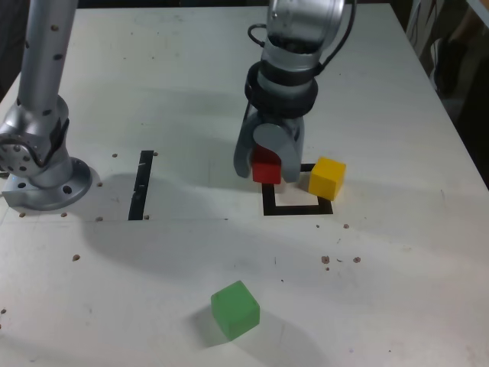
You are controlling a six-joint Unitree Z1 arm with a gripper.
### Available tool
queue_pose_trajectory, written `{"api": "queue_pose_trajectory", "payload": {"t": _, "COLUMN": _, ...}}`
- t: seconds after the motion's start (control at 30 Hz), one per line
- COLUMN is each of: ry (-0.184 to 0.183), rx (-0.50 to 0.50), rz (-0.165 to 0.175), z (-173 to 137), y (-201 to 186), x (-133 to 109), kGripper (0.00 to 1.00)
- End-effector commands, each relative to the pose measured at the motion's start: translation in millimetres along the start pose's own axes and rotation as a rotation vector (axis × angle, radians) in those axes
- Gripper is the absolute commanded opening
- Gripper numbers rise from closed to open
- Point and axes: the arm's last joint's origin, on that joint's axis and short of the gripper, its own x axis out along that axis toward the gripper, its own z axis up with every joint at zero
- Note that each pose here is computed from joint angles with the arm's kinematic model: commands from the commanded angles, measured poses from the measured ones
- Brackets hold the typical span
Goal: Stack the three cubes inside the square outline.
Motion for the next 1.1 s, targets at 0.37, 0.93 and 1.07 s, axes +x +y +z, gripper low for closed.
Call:
{"api": "queue_pose_trajectory", "payload": {"t": 0.37, "ry": -0.052, "rx": 0.005, "rz": -0.013, "z": 11.4, "y": -2.3, "x": -2.4, "kGripper": 0.19}}
{"api": "queue_pose_trajectory", "payload": {"t": 0.93, "ry": -0.072, "rx": 0.022, "rz": -0.059, "z": 18.7, "y": -5.8, "x": 3.6, "kGripper": 0.19}}
{"api": "queue_pose_trajectory", "payload": {"t": 1.07, "ry": -0.063, "rx": 0.021, "rz": -0.058, "z": 18.6, "y": -6.0, "x": 5.9, "kGripper": 0.2}}
